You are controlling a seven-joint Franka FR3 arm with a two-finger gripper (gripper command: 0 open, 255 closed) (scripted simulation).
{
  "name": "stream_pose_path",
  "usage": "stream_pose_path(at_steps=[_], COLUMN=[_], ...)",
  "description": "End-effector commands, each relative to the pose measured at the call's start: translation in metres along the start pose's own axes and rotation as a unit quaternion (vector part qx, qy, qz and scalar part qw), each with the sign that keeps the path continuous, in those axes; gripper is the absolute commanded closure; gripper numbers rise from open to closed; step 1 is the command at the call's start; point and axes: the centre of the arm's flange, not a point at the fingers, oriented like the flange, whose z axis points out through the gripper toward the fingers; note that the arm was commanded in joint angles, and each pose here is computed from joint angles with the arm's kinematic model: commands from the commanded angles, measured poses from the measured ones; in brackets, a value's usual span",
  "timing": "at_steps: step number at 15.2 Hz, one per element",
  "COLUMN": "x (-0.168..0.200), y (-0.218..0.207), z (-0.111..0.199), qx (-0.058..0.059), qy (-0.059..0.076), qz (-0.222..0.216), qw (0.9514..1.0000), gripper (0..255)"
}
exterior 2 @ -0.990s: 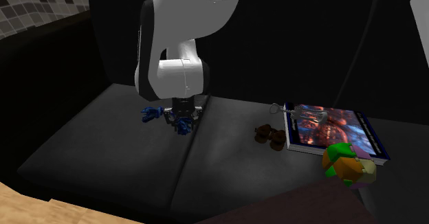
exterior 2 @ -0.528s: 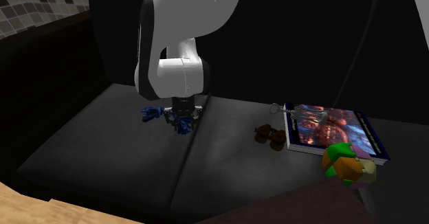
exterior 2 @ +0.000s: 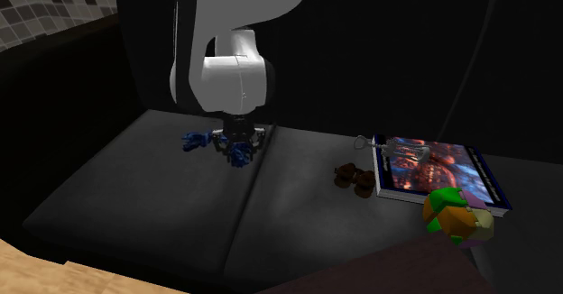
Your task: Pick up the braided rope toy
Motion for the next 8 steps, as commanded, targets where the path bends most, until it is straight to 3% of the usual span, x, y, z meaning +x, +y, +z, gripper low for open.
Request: stream_pose_path(at_steps=[1,8], x=[0.000,-0.002], y=[-0.001,-0.003], z=[-0.010,-0.037], qx=[0.000,0.000], qy=[0.000,0.000], qz=[0.000,0.000], qw=[1.0000,1.0000], gripper=[255,255])
